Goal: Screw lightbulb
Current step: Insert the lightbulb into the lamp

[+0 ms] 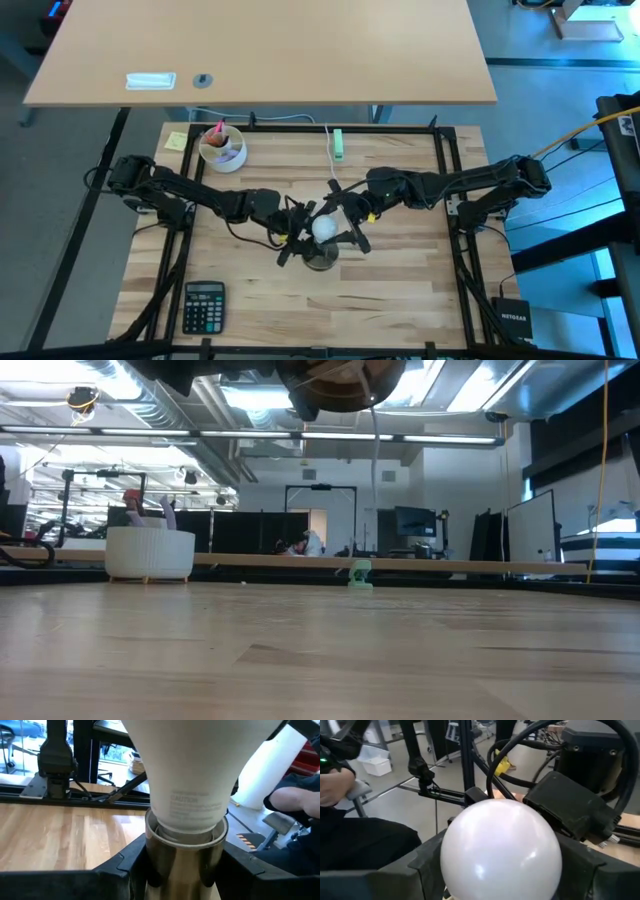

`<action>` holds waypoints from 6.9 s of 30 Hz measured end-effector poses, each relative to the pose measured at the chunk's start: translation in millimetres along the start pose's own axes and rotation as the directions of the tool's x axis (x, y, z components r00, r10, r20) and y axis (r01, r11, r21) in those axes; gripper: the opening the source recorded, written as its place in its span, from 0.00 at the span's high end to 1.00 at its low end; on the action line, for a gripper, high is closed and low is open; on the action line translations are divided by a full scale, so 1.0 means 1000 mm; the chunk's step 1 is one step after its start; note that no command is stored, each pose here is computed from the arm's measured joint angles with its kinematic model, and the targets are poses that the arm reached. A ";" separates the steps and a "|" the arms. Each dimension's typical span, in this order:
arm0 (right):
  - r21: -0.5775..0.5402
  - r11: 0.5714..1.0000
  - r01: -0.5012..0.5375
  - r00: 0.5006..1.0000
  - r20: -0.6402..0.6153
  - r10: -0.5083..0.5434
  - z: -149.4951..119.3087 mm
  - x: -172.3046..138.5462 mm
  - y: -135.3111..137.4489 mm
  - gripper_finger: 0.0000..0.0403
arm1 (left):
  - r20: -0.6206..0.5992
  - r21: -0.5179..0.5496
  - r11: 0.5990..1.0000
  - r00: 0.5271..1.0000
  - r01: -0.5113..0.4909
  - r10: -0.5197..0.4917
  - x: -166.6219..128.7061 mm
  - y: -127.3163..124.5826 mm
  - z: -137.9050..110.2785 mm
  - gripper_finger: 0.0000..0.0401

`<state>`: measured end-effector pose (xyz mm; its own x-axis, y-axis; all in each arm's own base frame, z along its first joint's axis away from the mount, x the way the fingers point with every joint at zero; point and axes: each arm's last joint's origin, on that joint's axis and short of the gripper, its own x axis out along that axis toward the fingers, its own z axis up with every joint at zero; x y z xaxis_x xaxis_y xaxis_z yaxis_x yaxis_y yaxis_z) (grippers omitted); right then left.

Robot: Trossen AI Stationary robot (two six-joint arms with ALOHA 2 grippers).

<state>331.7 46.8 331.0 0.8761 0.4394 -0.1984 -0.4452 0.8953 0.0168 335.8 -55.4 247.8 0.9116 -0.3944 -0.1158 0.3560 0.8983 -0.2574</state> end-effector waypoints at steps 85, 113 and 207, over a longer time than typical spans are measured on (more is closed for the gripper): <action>0.092 0.981 0.172 0.983 0.044 -0.177 0.000 -0.068 -0.015 0.12 | 0.027 0.099 0.947 0.952 -0.305 0.304 -0.010 0.005 0.020 0.59; -0.036 0.987 -0.155 0.978 0.138 0.159 -0.004 -0.016 -0.019 0.31 | -0.020 0.059 0.997 0.998 -0.057 0.058 -0.009 0.001 0.019 0.59; -0.055 0.997 0.059 0.997 0.058 -0.056 -0.012 0.000 0.002 0.40 | -0.089 0.101 0.974 0.974 -0.200 0.210 -0.006 -0.009 0.006 0.59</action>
<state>329.2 47.7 319.4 0.9090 0.3920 -0.1414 -0.4020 0.9143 -0.0492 328.2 -60.2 257.1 0.9439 -0.2130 -0.2521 0.1849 0.9740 -0.1306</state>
